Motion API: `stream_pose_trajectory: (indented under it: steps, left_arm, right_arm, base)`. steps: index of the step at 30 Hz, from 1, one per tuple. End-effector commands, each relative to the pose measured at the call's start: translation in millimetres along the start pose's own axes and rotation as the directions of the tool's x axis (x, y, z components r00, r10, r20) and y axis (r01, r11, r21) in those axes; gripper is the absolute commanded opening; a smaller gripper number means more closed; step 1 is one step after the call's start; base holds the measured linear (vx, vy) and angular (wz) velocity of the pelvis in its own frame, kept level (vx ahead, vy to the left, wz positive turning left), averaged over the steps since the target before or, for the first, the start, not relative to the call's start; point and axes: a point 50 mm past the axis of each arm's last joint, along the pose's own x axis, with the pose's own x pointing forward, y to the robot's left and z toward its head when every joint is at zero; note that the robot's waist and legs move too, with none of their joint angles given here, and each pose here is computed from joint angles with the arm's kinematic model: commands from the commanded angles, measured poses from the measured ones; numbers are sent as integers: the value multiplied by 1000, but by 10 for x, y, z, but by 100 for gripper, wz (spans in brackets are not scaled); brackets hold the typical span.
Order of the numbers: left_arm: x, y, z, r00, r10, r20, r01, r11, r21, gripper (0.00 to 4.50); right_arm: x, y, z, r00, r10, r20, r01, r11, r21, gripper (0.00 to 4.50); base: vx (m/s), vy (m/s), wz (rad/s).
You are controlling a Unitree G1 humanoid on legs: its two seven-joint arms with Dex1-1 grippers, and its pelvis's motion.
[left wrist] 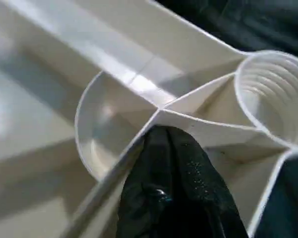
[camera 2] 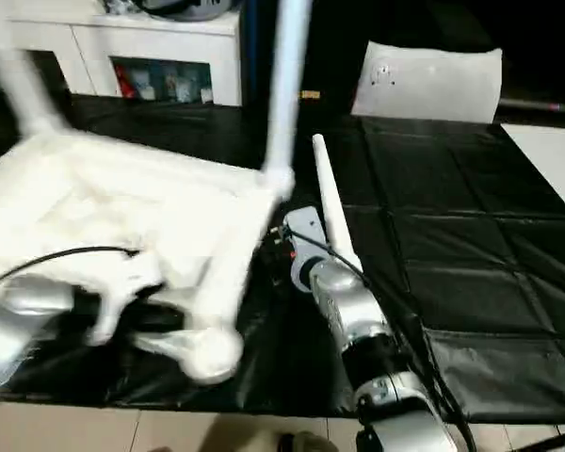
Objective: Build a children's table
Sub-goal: Rotate table base
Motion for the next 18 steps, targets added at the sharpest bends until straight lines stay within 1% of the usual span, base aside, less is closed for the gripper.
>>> stream_pose_trajectory:
  steps: [1, 2, 5, 6, 7, 8, 9, 10, 11, 12, 13, 14, 15, 16, 17, 18]
  left_arm:
    - [61, 190, 219, 985, 156, 74, -164, 980, 111, 8]
    - [67, 299, 234, 969, 235, 77, -244, 961, 133, 8]
    - [46, 440, 254, 940, 328, 90, -339, 926, 165, 8]
    - [28, 493, 258, 929, 358, 96, -370, 913, 173, 8]
    - [18, 514, 262, 923, 372, 103, -385, 907, 172, 8]
    - [-7, 558, 270, 907, 405, 119, -420, 893, 164, 8]
    - [-26, 572, 275, 901, 414, 132, -431, 890, 148, 8]
    - [-43, 575, 284, 897, 417, 148, -436, 890, 131, 8]
    - [-64, 578, 301, 887, 428, 175, -449, 888, 103, 8]
    - [-105, 566, 338, 864, 445, 236, -465, 885, 29, 8]
    - [-136, 557, 359, 844, 460, 277, -473, 881, -23, 8]
    - [-136, 557, 359, 844, 460, 277, -473, 881, -23, 8]
    - [-204, 546, 380, 786, 513, 346, -504, 855, -121, 8]
    - [-215, 540, 374, 774, 528, 351, -515, 846, -138, 8]
    - [-247, 517, 336, 719, 591, 366, -555, 805, -209, 8]
    - [-252, 495, 313, 703, 610, 365, -562, 792, -240, 8]
  right_arm:
    - [71, 240, 127, 994, 103, 45, -103, 995, -17, 450]
    - [72, 232, 140, 994, 97, 52, -96, 995, -19, 450]
    - [65, 207, 180, 994, 78, 76, -77, 997, -16, 450]
    - [55, 177, 220, 994, 57, 98, -55, 998, -13, 450]
    - [47, 156, 245, 993, 44, 112, -42, 999, -21, 450]
    - [23, 112, 310, 988, 22, 151, -15, 999, -50, 450]
    - [-1, 72, 350, 985, 4, 170, 4, 999, -46, 450]
    - [-27, 49, 387, 982, 2, 190, 2, 1000, -18, 450]
    - [-59, 33, 432, 976, 8, 219, -8, 1000, -1, 450]
    - [-121, -14, 484, 967, -17, 254, 13, 1000, 16, 450]
    - [-165, -45, 518, 960, -35, 278, 29, 999, 22, 450]
    - [-165, -45, 518, 960, -35, 278, 29, 999, 22, 450]
    - [-255, -66, 559, 943, -43, 331, 26, 998, 55, 450]
    - [-269, -77, 556, 941, -58, 334, 42, 998, 57, 450]
    - [-325, -129, 527, 934, -121, 336, 104, 992, 69, 450]
    - [-333, -145, 501, 937, -136, 321, 115, 990, 83, 450]
  base:
    - [0, 0, 0]
    - [0, 0, 0]
    - [0, 0, 0]
    - [0, 0, 0]
    - [0, 0, 0]
    - [0, 0, 0]
    - [0, 0, 0]
    - [0, 0, 0]
    - [0, 0, 0]
    - [0, 0, 0]
    - [0, 0, 0]
    - [0, 0, 0]
    - [0, 0, 0]
    - [0, 0, 0]
    - [0, 0, 0]
    - [0, 0, 0]
